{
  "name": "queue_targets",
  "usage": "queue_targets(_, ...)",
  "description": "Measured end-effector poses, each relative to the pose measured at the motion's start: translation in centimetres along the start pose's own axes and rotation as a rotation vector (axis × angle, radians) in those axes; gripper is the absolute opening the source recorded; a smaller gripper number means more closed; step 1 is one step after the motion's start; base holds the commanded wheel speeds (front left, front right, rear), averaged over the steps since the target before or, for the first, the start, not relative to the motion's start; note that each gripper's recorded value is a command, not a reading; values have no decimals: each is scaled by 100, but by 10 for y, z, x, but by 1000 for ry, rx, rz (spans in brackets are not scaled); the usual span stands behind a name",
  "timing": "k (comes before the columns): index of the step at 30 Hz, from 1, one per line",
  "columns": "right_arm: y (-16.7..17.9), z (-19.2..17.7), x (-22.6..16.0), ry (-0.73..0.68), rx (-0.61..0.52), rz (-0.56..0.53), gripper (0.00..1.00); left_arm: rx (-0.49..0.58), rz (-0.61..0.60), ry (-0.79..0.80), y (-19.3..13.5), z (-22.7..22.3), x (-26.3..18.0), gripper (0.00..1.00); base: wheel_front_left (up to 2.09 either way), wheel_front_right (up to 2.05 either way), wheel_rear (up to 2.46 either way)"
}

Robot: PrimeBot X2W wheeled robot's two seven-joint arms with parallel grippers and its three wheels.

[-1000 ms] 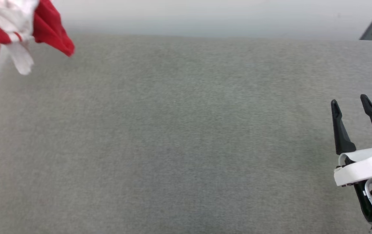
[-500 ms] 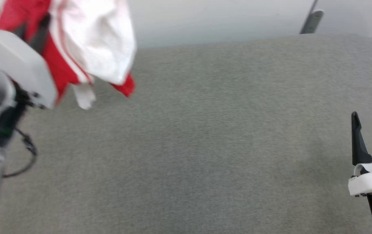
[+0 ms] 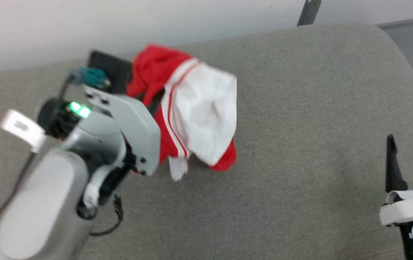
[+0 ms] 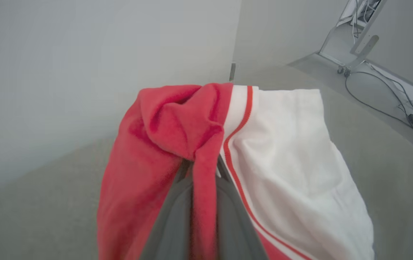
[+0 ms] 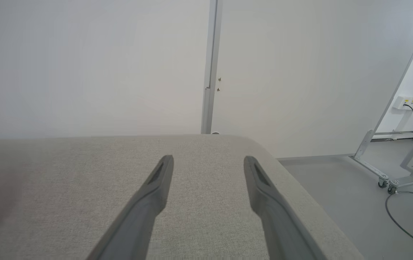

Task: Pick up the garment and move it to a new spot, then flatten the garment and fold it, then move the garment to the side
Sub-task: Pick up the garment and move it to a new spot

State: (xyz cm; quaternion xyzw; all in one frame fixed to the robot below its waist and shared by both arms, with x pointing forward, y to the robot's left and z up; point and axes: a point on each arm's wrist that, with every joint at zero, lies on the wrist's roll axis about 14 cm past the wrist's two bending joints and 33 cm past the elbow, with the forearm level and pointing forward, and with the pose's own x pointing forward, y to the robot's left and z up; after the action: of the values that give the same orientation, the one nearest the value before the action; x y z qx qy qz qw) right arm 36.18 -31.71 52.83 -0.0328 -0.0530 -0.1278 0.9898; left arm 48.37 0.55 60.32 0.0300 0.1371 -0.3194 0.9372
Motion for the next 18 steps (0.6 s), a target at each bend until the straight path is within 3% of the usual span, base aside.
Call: queue_targets(18, 17, -20, 8, 52, 27, 19, 100, -74, -49, 480, -13, -182, 35, 0, 0, 0, 0)
